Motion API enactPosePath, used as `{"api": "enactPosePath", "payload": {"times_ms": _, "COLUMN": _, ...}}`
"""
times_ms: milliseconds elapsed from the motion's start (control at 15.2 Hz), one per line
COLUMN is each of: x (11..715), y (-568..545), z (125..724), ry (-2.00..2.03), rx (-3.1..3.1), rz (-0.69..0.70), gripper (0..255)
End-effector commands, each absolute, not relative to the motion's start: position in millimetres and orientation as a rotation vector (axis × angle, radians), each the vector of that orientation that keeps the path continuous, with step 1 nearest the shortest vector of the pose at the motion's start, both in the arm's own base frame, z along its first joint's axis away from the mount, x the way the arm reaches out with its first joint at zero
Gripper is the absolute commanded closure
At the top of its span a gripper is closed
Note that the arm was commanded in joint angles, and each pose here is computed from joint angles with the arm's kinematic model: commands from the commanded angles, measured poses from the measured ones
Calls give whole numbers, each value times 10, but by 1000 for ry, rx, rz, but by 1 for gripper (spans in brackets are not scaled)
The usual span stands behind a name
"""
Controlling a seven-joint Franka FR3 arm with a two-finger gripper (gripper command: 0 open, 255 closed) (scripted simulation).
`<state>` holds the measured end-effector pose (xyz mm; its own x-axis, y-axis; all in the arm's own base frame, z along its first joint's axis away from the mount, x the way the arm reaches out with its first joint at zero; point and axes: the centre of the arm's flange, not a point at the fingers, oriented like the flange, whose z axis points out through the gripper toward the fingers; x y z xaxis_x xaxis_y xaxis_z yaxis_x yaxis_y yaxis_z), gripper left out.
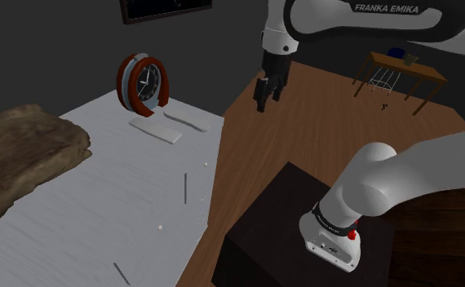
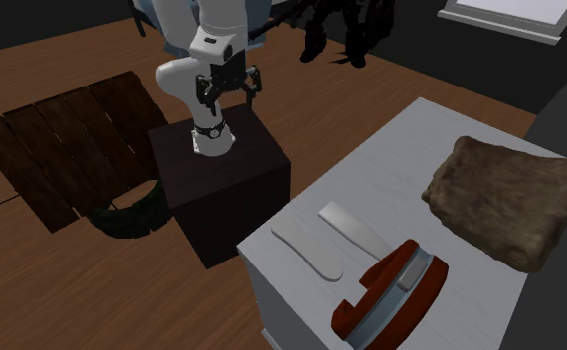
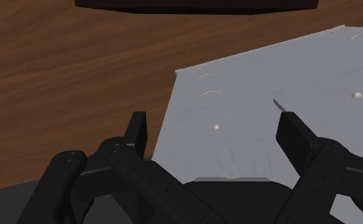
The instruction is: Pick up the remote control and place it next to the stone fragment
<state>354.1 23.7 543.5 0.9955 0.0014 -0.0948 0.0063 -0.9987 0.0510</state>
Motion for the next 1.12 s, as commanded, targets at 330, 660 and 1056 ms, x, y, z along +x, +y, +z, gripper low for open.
{"api": "enactPosePath", "payload": {"times_ms": 330, "x": 4303, "y": 259, "z": 4967, "ry": 102, "rx": 3094, "rz": -111, "gripper": 0}}
{"api": "enactPosePath", "payload": {"times_ms": 660, "x": 4854, "y": 302, "z": 4650, "ry": 171, "rx": 3097, "rz": -87, "gripper": 0}}
{"api": "enactPosePath", "payload": {"times_ms": 1056, "x": 5517, "y": 389, "z": 4280, "ry": 253, "rx": 3099, "rz": -59, "gripper": 0}}
